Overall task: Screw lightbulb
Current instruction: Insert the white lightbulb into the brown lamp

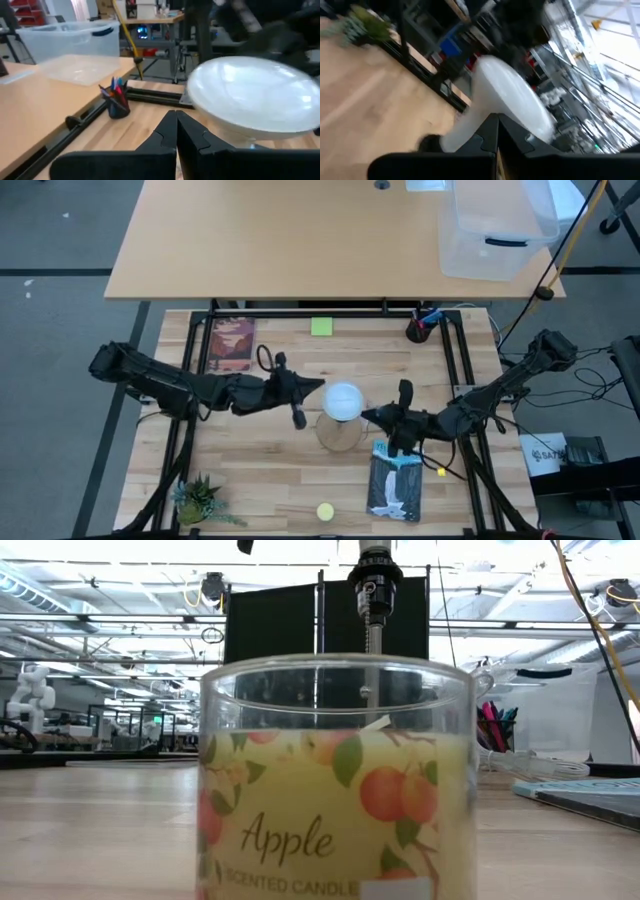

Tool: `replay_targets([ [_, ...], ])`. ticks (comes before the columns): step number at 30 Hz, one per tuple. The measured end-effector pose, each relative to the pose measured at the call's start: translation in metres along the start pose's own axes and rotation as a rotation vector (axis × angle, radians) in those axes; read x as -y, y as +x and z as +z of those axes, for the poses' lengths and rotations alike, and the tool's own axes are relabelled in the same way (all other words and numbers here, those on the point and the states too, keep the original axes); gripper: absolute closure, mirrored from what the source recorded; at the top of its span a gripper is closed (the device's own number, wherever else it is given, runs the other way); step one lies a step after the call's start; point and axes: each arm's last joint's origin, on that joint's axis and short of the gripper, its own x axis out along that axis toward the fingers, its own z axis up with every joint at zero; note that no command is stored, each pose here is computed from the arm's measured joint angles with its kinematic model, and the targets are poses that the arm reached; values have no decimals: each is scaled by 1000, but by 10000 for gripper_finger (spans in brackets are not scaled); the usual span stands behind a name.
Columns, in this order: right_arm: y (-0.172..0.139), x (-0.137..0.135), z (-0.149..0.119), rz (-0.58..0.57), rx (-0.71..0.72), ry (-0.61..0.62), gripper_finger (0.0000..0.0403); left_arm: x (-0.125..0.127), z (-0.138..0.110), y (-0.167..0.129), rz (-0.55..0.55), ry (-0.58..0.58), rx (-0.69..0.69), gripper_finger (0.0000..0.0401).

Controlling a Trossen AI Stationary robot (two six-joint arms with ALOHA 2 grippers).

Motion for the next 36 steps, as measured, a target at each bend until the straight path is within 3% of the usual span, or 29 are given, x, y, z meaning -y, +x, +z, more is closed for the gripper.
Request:
replay_targets([
  [9,4,0,-8,-19,-82,15,403,5,16,-15,-59,33,61,401],
  [16,13,11,-17,-73,-123,4,403,24,21,-26,-252,95,100,401],
  [20,18,17,-21,-104,-139,4,403,30,18,-27,-304,105,91,401],
  [24,21,24,-22,-144,-129,-3,403,34,11,-22,-313,117,70,401],
  [36,21,25,-19,-116,-74,-19,403,35,4,-13,-297,110,42,401],
])
